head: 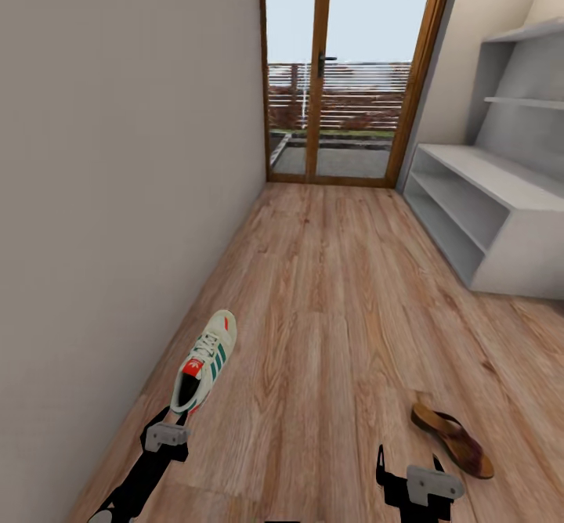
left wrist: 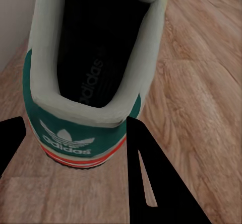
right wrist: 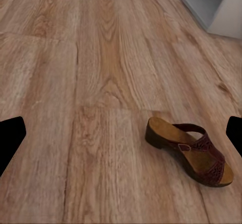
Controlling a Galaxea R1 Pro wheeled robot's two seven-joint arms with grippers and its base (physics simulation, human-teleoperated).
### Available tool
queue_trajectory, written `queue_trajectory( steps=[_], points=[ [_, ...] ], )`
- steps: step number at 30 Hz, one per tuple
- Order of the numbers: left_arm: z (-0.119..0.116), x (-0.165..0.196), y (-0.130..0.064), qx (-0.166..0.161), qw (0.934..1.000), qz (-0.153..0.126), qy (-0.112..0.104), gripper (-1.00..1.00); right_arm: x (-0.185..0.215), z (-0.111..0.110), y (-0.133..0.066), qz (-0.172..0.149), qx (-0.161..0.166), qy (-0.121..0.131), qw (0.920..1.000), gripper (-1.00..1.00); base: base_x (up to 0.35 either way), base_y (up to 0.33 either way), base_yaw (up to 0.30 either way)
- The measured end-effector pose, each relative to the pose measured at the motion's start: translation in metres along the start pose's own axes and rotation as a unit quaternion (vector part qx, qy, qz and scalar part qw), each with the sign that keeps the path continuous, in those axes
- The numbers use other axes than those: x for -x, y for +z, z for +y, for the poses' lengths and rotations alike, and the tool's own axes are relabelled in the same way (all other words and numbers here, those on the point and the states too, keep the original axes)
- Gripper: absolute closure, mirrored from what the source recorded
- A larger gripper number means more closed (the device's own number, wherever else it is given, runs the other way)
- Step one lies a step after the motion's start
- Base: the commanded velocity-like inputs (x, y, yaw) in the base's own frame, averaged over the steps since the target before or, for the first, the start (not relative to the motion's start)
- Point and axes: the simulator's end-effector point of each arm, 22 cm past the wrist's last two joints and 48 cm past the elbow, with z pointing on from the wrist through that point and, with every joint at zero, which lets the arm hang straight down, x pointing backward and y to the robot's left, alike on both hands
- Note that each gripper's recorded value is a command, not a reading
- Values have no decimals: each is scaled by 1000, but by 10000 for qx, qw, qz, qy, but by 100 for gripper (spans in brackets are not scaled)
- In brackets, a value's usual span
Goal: Pick up the two gym shoes and the two sandals from the corridor floor and place them onto the hallstand (shoe rack) in the corridor, making sure they are on the rack and not on the floor. Arrange them so the two gym shoes are next to each other and the two sandals are next to each other.
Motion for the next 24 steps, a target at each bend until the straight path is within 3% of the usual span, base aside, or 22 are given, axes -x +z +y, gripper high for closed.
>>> queue_trajectory(
  steps=[24],
  points=[
    [0,0,0,-5,10000,0,0,100,-3,0,0,31,-2,-8,10000,-100,325,44,-5]
  ],
)
